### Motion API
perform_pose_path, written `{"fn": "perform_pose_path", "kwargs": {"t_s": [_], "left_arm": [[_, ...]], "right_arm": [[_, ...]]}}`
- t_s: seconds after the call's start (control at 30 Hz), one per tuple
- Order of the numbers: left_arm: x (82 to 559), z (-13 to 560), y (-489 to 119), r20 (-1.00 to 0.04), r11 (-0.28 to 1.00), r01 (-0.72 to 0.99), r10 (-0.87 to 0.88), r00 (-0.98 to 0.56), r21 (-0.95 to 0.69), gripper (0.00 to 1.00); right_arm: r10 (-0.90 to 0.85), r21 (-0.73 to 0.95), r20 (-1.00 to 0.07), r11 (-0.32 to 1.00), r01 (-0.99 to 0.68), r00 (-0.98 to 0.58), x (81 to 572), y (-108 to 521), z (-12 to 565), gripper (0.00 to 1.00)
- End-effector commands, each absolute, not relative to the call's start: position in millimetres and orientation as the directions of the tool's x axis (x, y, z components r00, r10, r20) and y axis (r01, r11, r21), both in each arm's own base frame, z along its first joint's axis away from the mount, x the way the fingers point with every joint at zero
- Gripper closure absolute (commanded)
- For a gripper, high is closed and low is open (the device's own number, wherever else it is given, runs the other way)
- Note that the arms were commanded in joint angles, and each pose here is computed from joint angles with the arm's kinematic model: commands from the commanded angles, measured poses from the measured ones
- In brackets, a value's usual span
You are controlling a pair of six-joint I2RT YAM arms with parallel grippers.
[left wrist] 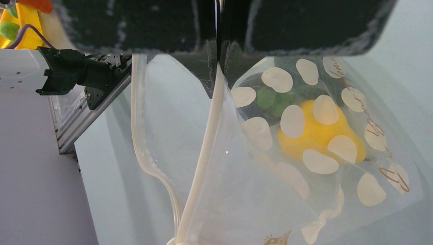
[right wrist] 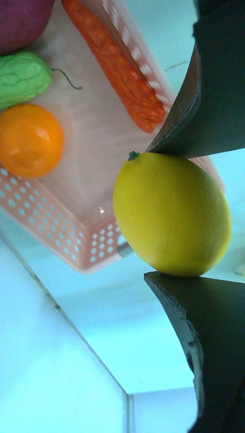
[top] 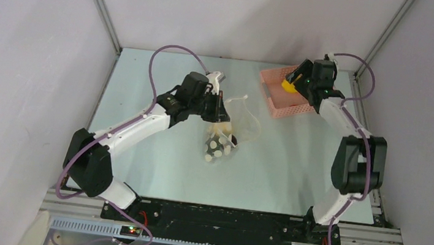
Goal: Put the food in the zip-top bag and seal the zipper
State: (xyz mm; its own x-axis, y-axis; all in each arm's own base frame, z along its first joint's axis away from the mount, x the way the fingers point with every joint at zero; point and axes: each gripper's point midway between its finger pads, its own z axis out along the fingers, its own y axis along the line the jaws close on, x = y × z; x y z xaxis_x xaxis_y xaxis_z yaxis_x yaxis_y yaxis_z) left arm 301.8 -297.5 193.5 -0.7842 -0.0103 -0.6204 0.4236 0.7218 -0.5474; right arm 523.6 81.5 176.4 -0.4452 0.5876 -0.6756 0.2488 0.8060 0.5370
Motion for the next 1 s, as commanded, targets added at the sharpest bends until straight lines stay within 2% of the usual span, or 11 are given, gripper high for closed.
{"fn": "perform_pose_path", "kwargs": {"t_s": [0.0, 0.1, 0.27, 0.47, 0.67, 0.8, 0.97], "left_arm": [[305, 221, -295, -0.672, 0.701, 0.450, -0.057, -0.738, -0.554, 1.00], [306, 223, -294, -0.681, 0.707, 0.452, -0.057, -0.730, -0.545, 1.00], [305, 228, -295, -0.685, 0.696, 0.462, -0.060, -0.726, -0.550, 1.00], [300, 233, -295, -0.693, 0.678, 0.477, -0.067, -0.718, -0.559, 1.00], [298, 231, -289, -0.696, 0.697, 0.465, -0.068, -0.714, -0.545, 1.00], [295, 230, -287, -0.695, 0.698, 0.461, -0.073, -0.715, -0.548, 1.00], [294, 231, -287, -0.694, 0.695, 0.462, -0.075, -0.716, -0.551, 1.00]], "right_arm": [[0.562, 0.591, -0.721, 0.804, 0.064, -0.405, 491, 109, 247, 0.73], [0.531, 0.601, -0.742, 0.797, -0.056, -0.409, 454, 131, 280, 0.73], [0.456, 0.629, -0.739, 0.730, -0.268, -0.496, 384, 181, 304, 0.73], [0.344, 0.605, -0.779, 0.634, -0.482, -0.525, 311, 245, 323, 0.69], [0.280, 0.593, -0.770, 0.646, -0.480, -0.574, 283, 285, 298, 0.68], [0.270, 0.554, -0.767, 0.736, -0.389, -0.583, 287, 283, 273, 0.66], [0.249, 0.526, -0.761, 0.777, -0.345, -0.600, 289, 287, 252, 0.63]]}}
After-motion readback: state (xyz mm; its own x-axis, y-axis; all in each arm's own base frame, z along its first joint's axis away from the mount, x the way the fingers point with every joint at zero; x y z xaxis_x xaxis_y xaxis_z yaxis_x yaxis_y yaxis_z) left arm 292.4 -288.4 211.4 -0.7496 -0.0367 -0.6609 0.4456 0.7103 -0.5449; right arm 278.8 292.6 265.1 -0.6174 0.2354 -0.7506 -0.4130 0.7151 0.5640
